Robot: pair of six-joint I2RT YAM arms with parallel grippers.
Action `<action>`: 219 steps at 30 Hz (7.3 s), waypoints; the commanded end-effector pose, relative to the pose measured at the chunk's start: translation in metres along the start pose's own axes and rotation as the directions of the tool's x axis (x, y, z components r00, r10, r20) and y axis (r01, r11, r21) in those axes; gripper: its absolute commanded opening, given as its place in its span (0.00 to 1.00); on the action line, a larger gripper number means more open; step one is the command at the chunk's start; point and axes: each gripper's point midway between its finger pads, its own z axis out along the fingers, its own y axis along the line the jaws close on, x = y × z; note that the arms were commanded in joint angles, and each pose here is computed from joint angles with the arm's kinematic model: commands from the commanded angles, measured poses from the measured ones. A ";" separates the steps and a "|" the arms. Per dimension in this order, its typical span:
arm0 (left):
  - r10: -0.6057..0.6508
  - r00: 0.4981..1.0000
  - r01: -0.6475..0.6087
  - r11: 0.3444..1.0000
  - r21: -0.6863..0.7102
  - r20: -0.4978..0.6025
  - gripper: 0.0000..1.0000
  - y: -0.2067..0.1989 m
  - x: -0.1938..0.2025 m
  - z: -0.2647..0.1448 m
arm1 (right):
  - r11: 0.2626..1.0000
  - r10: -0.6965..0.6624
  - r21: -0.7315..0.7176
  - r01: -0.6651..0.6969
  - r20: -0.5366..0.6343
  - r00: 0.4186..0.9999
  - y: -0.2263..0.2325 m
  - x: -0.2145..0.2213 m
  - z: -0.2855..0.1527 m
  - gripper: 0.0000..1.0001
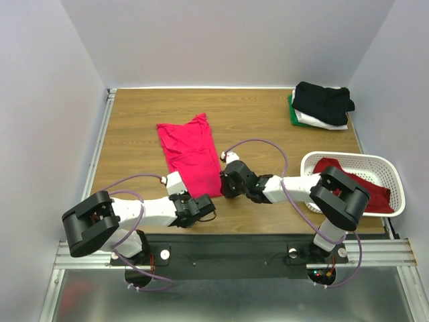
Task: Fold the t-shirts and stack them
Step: Fold the tshirt, then neatly place the folded tshirt to the corner
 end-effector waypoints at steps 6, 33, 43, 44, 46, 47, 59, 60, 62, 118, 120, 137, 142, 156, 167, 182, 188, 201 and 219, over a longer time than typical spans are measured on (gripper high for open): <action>0.040 0.998 -0.042 0.998 0.041 0.046 0.00 -0.018 -0.007 0.001 | 1.000 -0.007 0.011 0.007 0.007 1.000 -0.001 0.008 -0.020 0.00; -0.074 0.967 -0.050 0.882 0.468 0.243 0.00 -0.104 -0.125 -0.043 | 0.978 -0.112 0.205 0.036 0.372 0.922 -0.005 -0.139 -0.080 0.00; -0.153 0.939 0.009 0.905 0.425 0.307 0.00 -0.081 -0.163 -0.021 | 0.964 -0.191 0.248 0.094 0.404 0.895 0.001 -0.204 -0.056 0.00; -0.159 0.936 0.011 0.905 0.424 0.315 0.00 -0.080 -0.168 -0.020 | 0.964 -0.194 0.250 0.096 0.406 0.893 0.000 -0.208 -0.054 0.01; -0.173 0.925 0.013 0.904 0.427 0.337 0.00 -0.080 -0.180 -0.020 | 0.960 -0.204 0.259 0.103 0.404 0.892 -0.005 -0.216 -0.048 0.00; -0.177 0.922 0.014 0.904 0.428 0.343 0.00 -0.080 -0.184 -0.020 | 0.962 -0.204 0.255 0.101 0.418 0.885 -0.003 -0.226 -0.049 0.00; -0.218 0.888 0.010 0.890 0.456 0.405 0.00 -0.090 -0.240 -0.012 | 0.953 -0.247 0.272 0.132 0.449 0.859 -0.019 -0.281 -0.029 0.00; -0.221 0.884 0.006 0.886 0.463 0.412 0.00 -0.093 -0.248 -0.012 | 0.952 -0.248 0.275 0.131 0.453 0.856 -0.021 -0.285 -0.029 0.00; -0.220 0.882 0.001 0.885 0.465 0.416 0.00 -0.096 -0.252 -0.010 | 0.953 -0.253 0.273 0.134 0.467 0.847 -0.021 -0.296 -0.029 0.01; -0.210 0.825 0.036 0.946 0.322 0.525 0.96 -0.095 -0.371 0.098 | 0.950 -0.254 0.300 0.083 0.592 0.765 -0.078 -0.391 0.024 1.00; -0.182 0.842 0.020 0.951 0.308 0.508 0.96 -0.095 -0.364 0.108 | 0.967 -0.213 0.241 0.077 0.609 0.764 -0.075 -0.394 0.010 1.00; 0.004 0.937 -0.149 0.908 0.391 0.349 0.96 -0.178 -0.319 0.205 | 0.995 -0.084 0.080 0.052 0.481 0.873 -0.087 -0.300 -0.003 1.00; 0.077 0.962 -0.170 0.921 0.351 0.263 0.96 -0.175 -0.281 0.222 | 0.994 -0.035 0.104 -0.021 0.508 0.861 -0.102 -0.283 -0.006 1.00; 0.224 0.961 -0.269 0.890 0.368 0.159 0.97 -0.191 -0.208 0.217 | 0.994 0.105 -0.031 -0.104 0.495 0.862 -0.125 -0.247 -0.028 1.00; 0.297 0.950 -0.309 0.839 0.448 0.098 0.95 -0.194 -0.128 0.181 | 0.985 0.170 -0.111 -0.133 0.466 0.868 -0.134 -0.227 -0.037 1.00; 0.176 0.945 -0.309 0.753 0.580 0.276 0.98 -0.197 -0.175 0.064 | 0.958 0.270 -0.190 -0.213 0.359 0.893 -0.148 -0.184 -0.022 1.00; 0.088 0.955 -0.229 0.827 0.513 0.284 0.99 -0.153 -0.190 0.058 | 0.949 0.287 -0.216 -0.228 0.298 0.911 -0.149 -0.161 -0.009 1.00; 0.083 0.978 -0.171 0.841 0.513 0.191 0.98 -0.122 -0.171 0.099 | 0.912 0.310 -0.342 -0.228 0.208 0.928 -0.137 -0.151 0.022 1.00; 0.130 0.985 -0.170 0.801 0.574 0.112 0.95 -0.142 -0.140 0.115 | 0.879 0.248 -0.448 -0.162 0.138 0.959 -0.087 -0.140 0.051 0.97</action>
